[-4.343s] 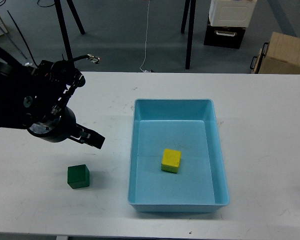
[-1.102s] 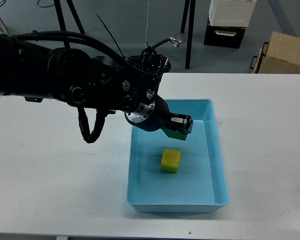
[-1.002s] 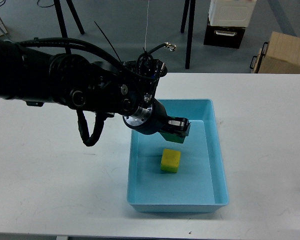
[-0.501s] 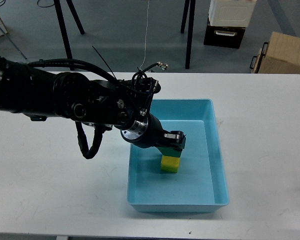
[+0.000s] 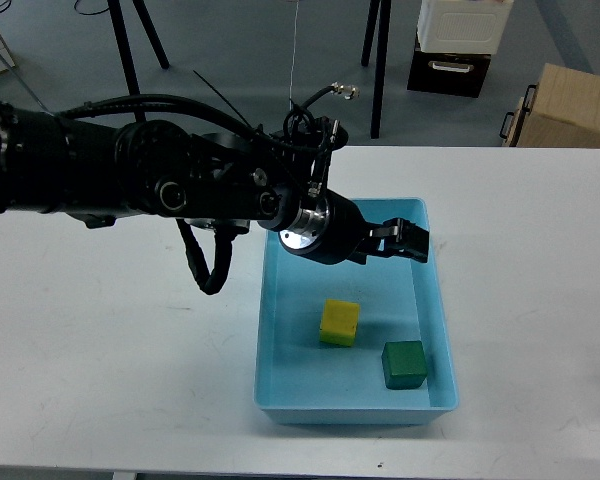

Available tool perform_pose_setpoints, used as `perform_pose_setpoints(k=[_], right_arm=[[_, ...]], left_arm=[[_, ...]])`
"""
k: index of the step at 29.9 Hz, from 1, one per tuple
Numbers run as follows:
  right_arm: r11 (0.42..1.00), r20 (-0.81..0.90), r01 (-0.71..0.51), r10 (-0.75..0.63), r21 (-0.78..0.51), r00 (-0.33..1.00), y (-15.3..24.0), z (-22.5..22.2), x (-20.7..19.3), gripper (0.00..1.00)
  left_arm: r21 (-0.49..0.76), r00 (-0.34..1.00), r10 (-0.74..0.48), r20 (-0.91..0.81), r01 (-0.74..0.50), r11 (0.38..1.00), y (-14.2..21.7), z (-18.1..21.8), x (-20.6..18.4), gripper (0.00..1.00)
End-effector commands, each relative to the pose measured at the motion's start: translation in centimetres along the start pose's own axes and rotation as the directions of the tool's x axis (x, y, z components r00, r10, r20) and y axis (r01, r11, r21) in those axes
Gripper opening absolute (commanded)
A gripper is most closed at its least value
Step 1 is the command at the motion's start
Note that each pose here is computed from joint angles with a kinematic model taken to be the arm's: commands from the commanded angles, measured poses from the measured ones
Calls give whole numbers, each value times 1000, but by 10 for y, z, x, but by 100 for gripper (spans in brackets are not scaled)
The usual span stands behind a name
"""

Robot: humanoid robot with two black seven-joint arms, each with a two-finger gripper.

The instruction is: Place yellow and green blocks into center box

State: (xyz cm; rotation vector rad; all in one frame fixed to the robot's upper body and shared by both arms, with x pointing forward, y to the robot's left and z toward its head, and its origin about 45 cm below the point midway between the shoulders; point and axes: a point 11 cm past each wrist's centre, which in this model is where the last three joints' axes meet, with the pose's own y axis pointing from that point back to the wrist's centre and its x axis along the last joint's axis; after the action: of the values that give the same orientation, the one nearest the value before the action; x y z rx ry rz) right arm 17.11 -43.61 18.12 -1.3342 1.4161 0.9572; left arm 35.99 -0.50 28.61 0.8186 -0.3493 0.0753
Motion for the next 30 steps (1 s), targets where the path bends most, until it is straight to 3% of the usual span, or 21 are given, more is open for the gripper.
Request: perform_pose_setpoints(k=[1,6,10,16,25,30], right_arm=[[1000,2,3,-3,-1,1000,-2,1,0,99],[1000,6,18,-18,-1,1000,-6,2,-3,99],[999,-4,35,-35,-1,999,-18,1,-3,99],[997,-57,76,-77,-21,995,-44,1,-9,99],[992,-31,114,-116,-58,993,-63,17,-16,99],[992,-34,114,-116,-58,993,-63,17,-16,99]], left_arm=[[-193,982,113,-149,-141,971,28,23,48,97],[-366,930,122,-346,-254,895,74,12,94,98],[-391,834,189,-519,-428,815,103,-27,124,99],[-401,662,220,-717,-649,647,162,-83,149,100],[-377,432,53,-900,-835,402,198,-152,131,100],[-290,268,-141,-953,-943,166,217,-200,106,100]])
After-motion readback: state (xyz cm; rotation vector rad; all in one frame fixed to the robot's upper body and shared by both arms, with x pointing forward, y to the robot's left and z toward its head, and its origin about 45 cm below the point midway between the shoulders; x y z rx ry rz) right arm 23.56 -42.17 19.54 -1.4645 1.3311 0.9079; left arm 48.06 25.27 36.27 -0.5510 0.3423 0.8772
